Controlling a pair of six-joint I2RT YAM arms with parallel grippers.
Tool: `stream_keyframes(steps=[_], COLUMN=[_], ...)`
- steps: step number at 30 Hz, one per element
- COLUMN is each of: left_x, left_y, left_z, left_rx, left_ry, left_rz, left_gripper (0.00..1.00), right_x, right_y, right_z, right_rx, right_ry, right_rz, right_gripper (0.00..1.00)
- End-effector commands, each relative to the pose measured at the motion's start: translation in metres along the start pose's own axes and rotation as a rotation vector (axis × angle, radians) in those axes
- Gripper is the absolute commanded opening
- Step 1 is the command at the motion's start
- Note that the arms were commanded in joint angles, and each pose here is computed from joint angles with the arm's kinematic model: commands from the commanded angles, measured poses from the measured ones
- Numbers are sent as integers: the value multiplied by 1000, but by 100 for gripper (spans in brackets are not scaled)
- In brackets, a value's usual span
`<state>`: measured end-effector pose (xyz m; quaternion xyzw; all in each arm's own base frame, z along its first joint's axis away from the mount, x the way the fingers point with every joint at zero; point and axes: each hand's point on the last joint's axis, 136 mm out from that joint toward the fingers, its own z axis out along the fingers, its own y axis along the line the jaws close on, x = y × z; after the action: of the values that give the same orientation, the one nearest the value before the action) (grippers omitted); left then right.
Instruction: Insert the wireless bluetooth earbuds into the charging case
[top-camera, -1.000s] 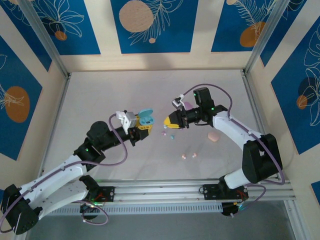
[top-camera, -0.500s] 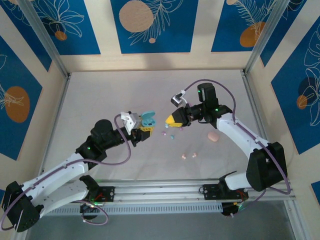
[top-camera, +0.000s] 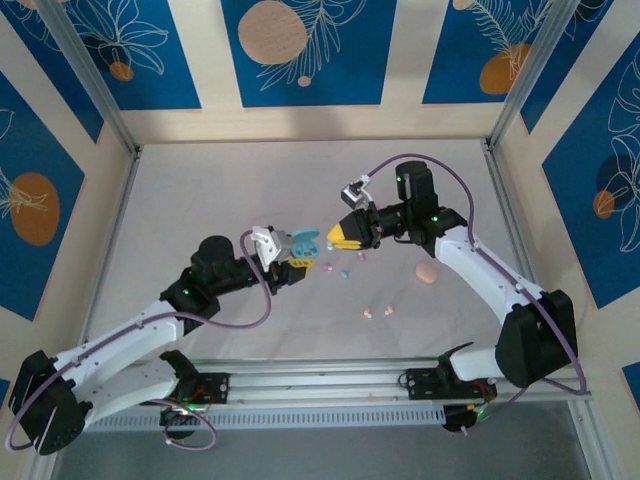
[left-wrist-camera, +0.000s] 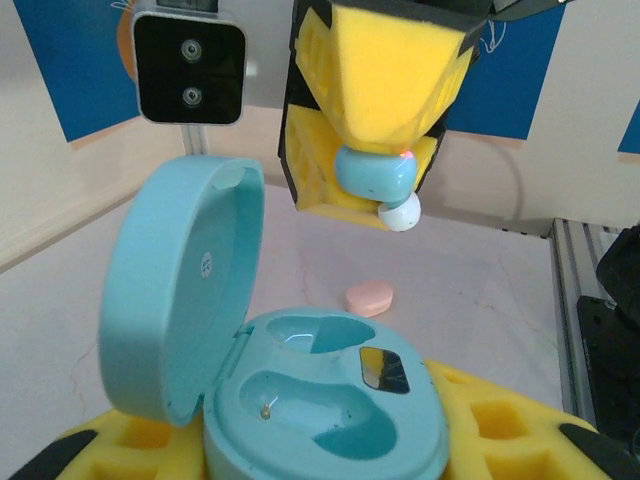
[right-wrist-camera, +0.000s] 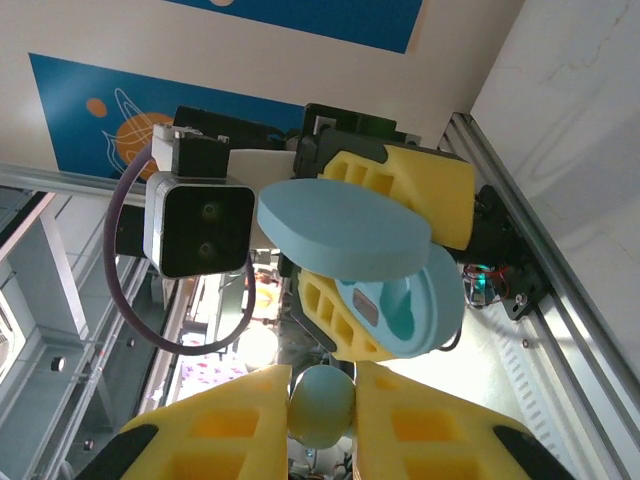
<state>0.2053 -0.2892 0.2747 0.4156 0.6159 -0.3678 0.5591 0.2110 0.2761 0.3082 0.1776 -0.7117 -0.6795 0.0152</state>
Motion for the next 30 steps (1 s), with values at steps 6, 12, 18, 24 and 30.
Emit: stream_keyframes(steps=[6,12,18,24,30], left_x=[-34,-35,-35,-38,-42], left_y=[-4,0,1,-2,-10], left_z=[3,8,10,10,7], left_rx=[29,12,6,26,66], left_ry=[-103,-117,-126,-135,-150], left_rz=[68,72,76,62,41], left_gripper=[34,34,34,34,34], right_x=[-3,-14,-12,-8,-5], right_y=[20,14,12,8,3], right_z=[8,13,16,17,14], right_rx=[16,44,55,88,152], right_ry=[-29,-94,-91,-84,-100], right_rz=[-51,30,27,-5,-40], right_gripper=[21,21,21,21,21])
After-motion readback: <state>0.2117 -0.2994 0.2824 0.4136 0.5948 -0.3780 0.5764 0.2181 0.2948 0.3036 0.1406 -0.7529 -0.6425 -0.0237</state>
